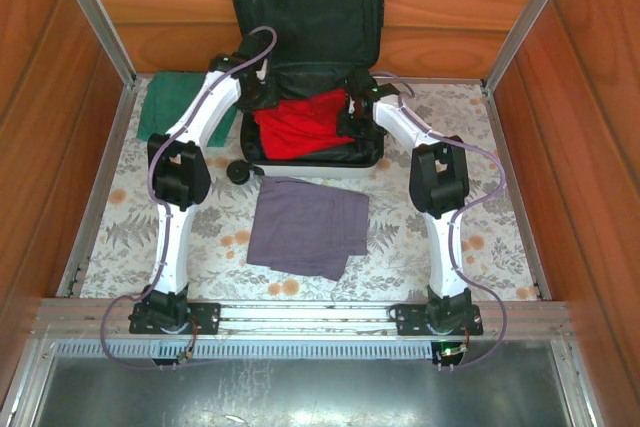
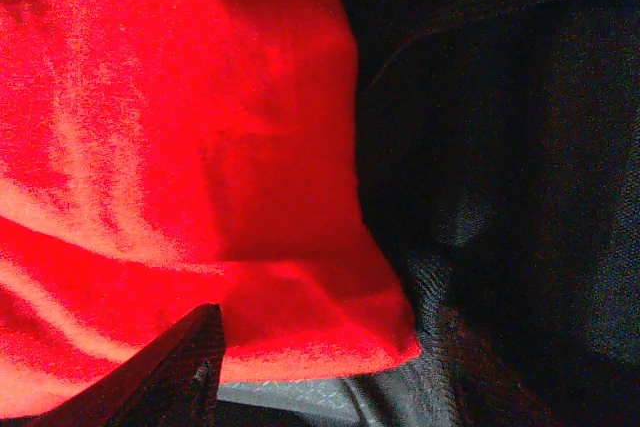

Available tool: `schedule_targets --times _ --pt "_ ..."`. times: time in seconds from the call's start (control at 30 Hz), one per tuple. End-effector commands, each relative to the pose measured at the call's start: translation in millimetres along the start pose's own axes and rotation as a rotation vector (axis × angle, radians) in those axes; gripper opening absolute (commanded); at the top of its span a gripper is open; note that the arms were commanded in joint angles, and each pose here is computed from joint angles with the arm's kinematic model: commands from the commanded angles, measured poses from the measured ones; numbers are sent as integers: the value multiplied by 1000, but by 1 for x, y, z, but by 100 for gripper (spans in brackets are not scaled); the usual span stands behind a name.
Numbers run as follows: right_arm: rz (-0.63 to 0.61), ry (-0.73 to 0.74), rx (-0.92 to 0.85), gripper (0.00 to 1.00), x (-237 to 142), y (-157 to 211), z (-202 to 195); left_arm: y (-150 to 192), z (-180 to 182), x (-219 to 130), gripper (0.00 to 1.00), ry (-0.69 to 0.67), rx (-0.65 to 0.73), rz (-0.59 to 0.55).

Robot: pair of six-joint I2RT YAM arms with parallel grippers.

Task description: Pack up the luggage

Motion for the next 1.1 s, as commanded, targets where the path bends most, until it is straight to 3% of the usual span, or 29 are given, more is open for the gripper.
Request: schedule_targets --times 0.0,0.13,0.2,0.3,0.37,0.87,0.9,0.97,1.07 --pt "20 -28 -25 59 3 0 6 -2 -2 -1 57 27 -25 -6" --pt "37 -33 -28 49 15 3 7 3 2 2 53 24 -34 2" --pt "32 -29 -34 36 13 3 8 5 3 4 52 26 -36 1" --pt "17 -7 -37 6 1 2 6 5 5 7 49 34 -42 2" --pt "1 -3 -38 0 -8 3 7 5 3 8 49 48 -39 -5" --pt "73 -47 28 0 -37 46 11 6 5 28 45 72 -49 6" --pt "85 -47 32 7 -37 50 11 6 5 30 44 70 -50 9" --pt "106 -40 30 38 -38 54 10 7 6 36 43 72 -52 15" --pt "99 -13 13 49 -47 50 8 6 5 43 39 82 -49 21"
Point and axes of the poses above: each hand's point on the last joint's axis, 136 mm out from that joint toward the fingers, its own x axis out along the fingers, its own z axis along the line the jaws close on, y = z × x, the point moved 5 cm from there along -x, back along the fingers, and after that the axes turned 14 degrees about -x, right-handed, at the moved point
